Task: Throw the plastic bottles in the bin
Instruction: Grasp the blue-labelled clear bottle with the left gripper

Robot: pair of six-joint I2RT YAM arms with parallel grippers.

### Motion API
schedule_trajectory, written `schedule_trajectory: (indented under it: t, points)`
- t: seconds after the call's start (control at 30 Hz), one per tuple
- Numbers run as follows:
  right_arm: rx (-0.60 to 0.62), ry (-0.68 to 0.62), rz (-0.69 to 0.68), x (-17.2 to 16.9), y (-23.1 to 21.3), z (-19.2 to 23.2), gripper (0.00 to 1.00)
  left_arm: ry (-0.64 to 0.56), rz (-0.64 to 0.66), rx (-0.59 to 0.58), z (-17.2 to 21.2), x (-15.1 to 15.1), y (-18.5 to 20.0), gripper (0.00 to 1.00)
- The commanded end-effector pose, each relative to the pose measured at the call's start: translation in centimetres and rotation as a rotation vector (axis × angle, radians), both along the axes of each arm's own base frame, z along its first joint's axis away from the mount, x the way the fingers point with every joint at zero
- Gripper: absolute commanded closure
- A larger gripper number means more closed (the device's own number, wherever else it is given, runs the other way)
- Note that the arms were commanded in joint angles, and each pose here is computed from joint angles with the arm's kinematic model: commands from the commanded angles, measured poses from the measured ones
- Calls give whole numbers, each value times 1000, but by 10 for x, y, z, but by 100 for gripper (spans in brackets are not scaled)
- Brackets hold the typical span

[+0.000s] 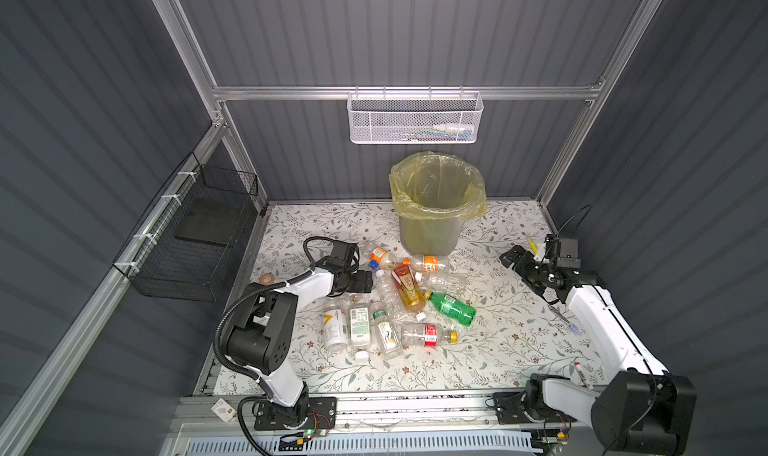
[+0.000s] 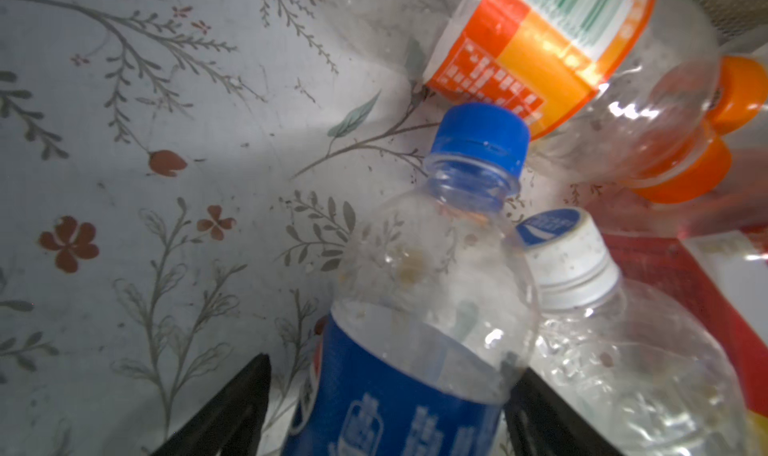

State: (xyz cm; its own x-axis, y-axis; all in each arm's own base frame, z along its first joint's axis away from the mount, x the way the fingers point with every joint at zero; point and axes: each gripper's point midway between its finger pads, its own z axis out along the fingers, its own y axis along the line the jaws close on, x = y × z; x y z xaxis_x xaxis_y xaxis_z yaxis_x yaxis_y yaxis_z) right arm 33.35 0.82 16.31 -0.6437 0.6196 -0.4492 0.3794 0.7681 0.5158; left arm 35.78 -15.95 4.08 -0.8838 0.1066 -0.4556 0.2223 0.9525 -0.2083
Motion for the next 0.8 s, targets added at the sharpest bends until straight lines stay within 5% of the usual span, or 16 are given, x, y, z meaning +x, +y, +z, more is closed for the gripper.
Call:
schedule_trajectory:
  t: [0.0, 0.13, 0.4, 0.77]
  points:
    - [-10, -10, 9, 1, -1, -5, 2, -15, -11, 39, 4, 8, 2, 22]
    - [-9, -10, 2, 1, -2, -9, 2, -41, -15, 20, 12, 15, -3, 34]
    - [-19, -9, -2, -2, -3, -10, 2, -114, -8, -16, 49, 19, -5, 41]
    - [1, -6, 1, -5, 0, -12, 4, -131, 255, -148, 77, 18, 57, 44]
